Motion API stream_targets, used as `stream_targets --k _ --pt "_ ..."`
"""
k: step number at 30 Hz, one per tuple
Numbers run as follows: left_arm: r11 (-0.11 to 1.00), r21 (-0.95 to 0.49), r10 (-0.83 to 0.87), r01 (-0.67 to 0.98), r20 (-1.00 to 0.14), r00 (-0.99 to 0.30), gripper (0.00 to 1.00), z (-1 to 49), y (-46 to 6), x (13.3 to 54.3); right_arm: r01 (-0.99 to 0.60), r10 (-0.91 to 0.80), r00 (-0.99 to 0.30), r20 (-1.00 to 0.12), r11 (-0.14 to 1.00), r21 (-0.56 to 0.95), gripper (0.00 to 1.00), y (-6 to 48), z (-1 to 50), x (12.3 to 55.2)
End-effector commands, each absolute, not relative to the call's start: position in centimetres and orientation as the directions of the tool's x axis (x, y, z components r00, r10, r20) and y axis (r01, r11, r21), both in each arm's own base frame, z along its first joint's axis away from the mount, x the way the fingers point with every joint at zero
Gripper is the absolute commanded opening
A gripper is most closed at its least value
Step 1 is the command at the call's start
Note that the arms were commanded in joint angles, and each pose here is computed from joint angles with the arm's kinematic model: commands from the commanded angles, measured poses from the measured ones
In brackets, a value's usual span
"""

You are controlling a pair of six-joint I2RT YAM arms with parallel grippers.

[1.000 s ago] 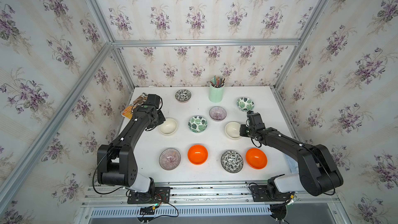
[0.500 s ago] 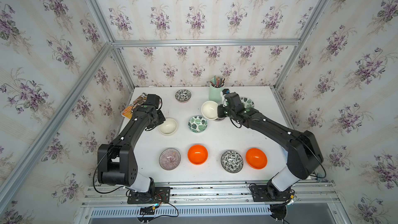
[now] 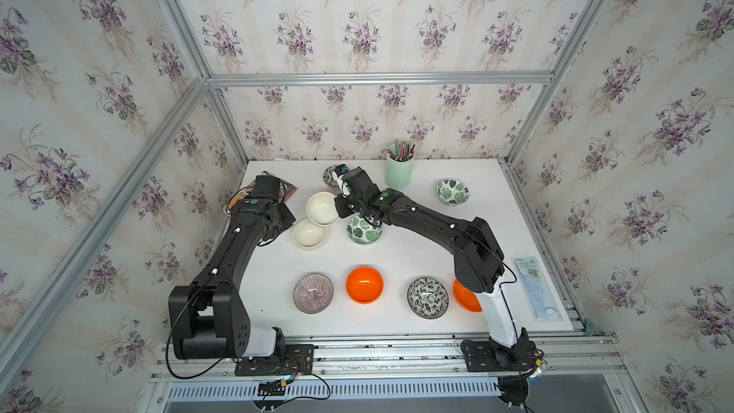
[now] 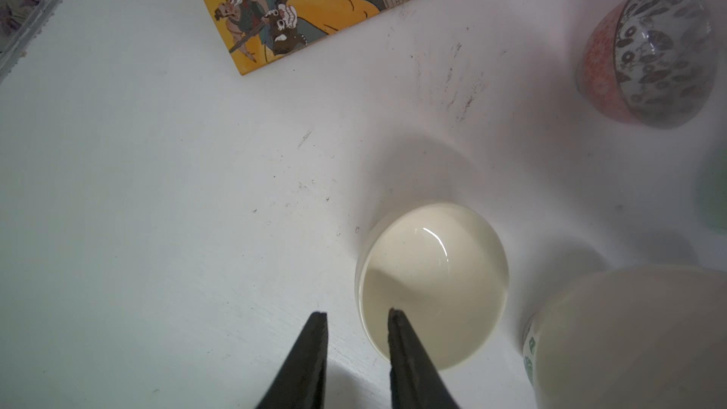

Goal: Stack the bowls
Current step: Place the bowl in the bowl.

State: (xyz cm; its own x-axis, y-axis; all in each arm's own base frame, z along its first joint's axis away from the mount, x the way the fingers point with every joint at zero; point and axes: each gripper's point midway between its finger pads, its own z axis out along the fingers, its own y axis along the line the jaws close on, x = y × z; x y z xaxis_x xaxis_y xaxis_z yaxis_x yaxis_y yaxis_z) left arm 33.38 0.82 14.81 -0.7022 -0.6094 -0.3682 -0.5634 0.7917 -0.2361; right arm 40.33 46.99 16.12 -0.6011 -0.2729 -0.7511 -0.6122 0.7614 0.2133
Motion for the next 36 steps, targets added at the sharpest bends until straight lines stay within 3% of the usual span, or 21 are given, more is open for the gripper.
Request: stream_targets --k 1,14,36 --pt "0.763 -0.264 -0.643 -0.589 -0.397 -0.655 0.32 15.5 1.4 33.6 -0.625 -0.258 -0.589 -0.766 0.746 0.230 0.02 48.5 16.4 40.2" --pt "0.757 -0.259 -0.649 -0.600 -0.398 -0.648 0.31 15.3 1.6 33.5 -0.646 -0.305 -0.598 -0.741 0.731 0.221 0.06 51.0 12.7 39.1" --pt "0.770 -0.253 -0.635 -0.585 -0.380 -0.672 0.31 14.9 1.3 33.7 -0.650 -0.352 -0.607 -0.713 0.736 0.189 0.22 51.9 10.1 38.4"
